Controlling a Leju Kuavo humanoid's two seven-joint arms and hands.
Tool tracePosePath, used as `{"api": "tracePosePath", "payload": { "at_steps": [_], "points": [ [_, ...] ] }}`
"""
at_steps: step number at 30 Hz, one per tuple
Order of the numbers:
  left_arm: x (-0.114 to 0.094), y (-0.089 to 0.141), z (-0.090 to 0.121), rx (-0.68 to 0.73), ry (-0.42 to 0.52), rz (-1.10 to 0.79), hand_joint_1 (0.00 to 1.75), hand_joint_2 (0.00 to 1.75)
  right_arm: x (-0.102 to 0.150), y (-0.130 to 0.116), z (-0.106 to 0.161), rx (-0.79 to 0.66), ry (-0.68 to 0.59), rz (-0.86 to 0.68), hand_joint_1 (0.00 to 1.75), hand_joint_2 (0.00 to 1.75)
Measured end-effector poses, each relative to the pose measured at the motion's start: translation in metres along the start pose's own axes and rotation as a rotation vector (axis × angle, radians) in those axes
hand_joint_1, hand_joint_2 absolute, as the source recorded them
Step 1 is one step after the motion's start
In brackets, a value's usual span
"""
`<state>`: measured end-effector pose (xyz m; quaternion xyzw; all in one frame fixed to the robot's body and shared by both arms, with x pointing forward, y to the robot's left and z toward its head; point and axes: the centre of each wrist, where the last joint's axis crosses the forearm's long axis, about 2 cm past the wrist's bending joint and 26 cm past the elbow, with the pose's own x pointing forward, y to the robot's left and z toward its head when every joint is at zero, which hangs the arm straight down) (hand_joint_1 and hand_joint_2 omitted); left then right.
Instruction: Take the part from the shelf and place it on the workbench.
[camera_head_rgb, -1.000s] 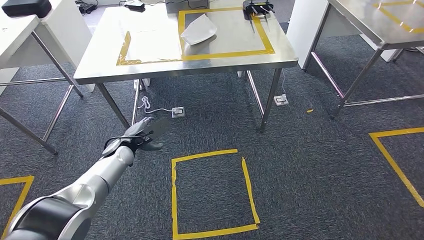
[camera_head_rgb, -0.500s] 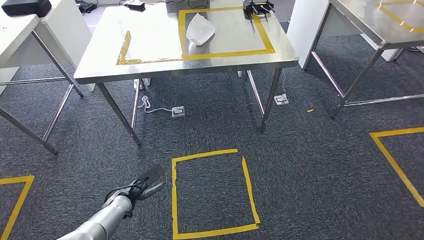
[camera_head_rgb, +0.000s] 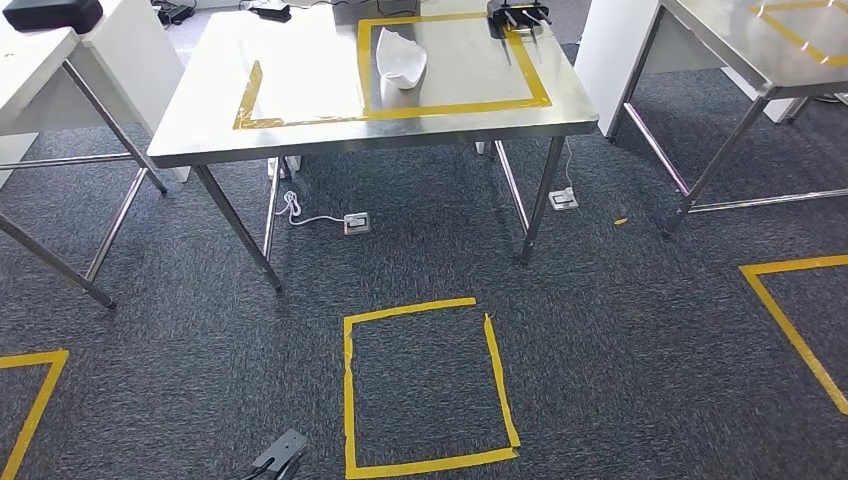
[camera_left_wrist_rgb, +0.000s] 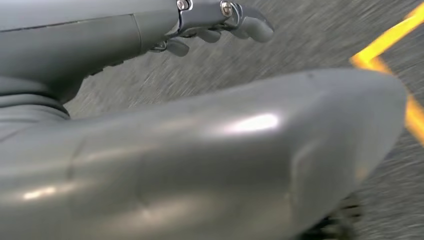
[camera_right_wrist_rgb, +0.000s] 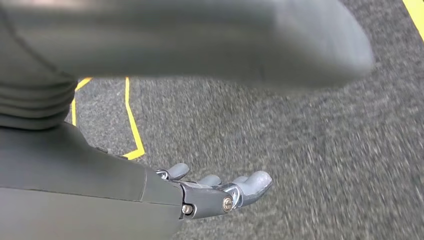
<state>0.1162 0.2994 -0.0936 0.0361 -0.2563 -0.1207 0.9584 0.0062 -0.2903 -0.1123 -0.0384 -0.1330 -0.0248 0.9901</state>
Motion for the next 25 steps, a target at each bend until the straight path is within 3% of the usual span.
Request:
{"api": "tracePosePath", "payload": {
  "at_steps": [6,12,21,25],
  "points": [
    [-0.054,-0.016,0.019,-0.028,0.139,0.115,0.0,0.0,-0.006,0.003,0.002,0.042,0.027,-0.007,0.0,0.0],
    [-0.085,-0.025,0.033,-0.039,0.227,0.203,0.0,0.0,-0.009,0.005,0.003,0.077,0.049,-0.023,0.0,0.0],
    [-0.095,-0.028,0.038,-0.041,0.25,0.218,0.0,0.0,-0.012,0.005,0.004,0.088,0.048,0.004,0.0,0.0],
    [-0.074,-0.023,0.03,-0.033,0.183,0.22,0.0,0.0,-0.037,0.005,0.011,0.09,0.114,0.016,0.0,0.0]
  ]
}}
